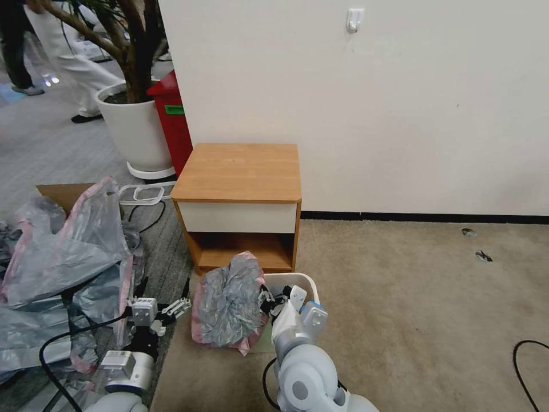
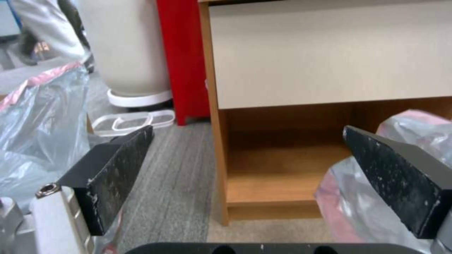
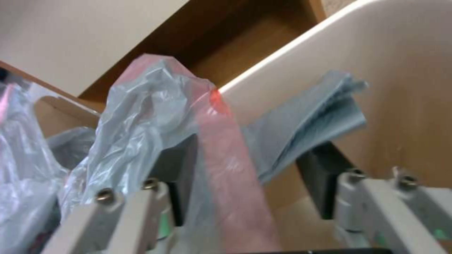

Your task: Pick up the garbage bag from the table and place it over the trash can.

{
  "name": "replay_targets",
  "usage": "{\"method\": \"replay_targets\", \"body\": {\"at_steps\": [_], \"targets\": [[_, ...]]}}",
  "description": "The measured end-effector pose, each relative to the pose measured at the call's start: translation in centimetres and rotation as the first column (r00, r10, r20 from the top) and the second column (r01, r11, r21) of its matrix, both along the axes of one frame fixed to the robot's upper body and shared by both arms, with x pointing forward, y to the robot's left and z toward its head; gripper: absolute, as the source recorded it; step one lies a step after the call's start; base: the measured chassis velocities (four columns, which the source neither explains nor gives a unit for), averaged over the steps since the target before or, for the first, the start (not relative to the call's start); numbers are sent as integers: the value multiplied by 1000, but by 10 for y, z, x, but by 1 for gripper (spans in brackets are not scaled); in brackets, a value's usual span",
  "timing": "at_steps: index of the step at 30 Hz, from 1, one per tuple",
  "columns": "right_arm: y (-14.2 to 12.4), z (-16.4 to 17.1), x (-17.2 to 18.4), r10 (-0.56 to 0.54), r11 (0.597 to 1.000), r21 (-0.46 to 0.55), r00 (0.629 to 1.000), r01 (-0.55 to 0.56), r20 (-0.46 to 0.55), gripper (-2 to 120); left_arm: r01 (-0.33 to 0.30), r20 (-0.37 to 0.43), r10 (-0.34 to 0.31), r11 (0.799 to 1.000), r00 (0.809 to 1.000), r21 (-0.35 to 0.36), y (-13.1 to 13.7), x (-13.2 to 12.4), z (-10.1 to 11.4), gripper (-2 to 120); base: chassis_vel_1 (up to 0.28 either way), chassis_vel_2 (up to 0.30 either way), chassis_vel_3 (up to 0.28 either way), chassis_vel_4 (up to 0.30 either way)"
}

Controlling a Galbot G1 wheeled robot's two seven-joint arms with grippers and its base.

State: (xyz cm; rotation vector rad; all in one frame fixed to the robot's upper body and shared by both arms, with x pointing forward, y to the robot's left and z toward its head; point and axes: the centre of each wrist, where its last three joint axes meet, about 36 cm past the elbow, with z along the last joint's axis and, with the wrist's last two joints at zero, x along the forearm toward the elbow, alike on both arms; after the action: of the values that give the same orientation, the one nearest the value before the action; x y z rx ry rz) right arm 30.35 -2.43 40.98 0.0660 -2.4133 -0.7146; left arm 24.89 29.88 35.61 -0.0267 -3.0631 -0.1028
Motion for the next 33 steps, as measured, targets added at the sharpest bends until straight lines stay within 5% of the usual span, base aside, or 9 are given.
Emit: {"method": "replay_targets", "body": {"at_steps": [11, 15, 19, 23, 25, 26, 27, 30, 33], "targets": [[4, 8, -5, 32, 998, -63, 999, -32, 13, 98, 17, 2, -17, 1000, 1000, 2, -4, -1, 2, 100, 0, 0, 0, 0], [4, 9, -5, 32, 997, -65, 999, -31, 18, 100, 23, 1, -23, 1000, 1000, 1, -4, -2, 2, 100, 0, 0, 0, 0], [2, 12, -7, 27, 997, -80, 999, -24, 37, 100, 90, -28, -91, 995, 995, -33, -5, -6, 8, 100, 0, 0, 0, 0], [0, 16, -8, 21, 996, -84, 998, -16, 60, 100, 239, -36, -243, 967, 969, -88, -4, -10, 18, 100, 0, 0, 0, 0], [-1, 17, -6, 12, 996, -86, 997, -5, 82, 100, 312, -9, -316, 940, 949, -135, -5, -8, 24, 100, 0, 0, 0, 0], [-2, 17, -4, 8, 996, -87, 995, 1, 97, 100, 376, 21, -380, 906, 925, -196, -4, -8, 29, 100, 0, 0, 0, 0], [-2, 17, -4, 8, 996, -87, 995, 1, 97, 100, 376, 21, -380, 906, 925, -196, -4, -8, 29, 100, 0, 0, 0, 0], [-7, 17, 0, -14, 995, -94, 988, 28, 151, 100, 494, 105, -494, 785, 863, -373, -7, -5, 45, 100, 0, 0, 0, 0], [-13, 17, 5, -44, 993, -99, 982, 63, 183, 100, 485, 117, -485, 764, 867, -426, -10, -1, 51, 99, 0, 0, 0, 0]]}}
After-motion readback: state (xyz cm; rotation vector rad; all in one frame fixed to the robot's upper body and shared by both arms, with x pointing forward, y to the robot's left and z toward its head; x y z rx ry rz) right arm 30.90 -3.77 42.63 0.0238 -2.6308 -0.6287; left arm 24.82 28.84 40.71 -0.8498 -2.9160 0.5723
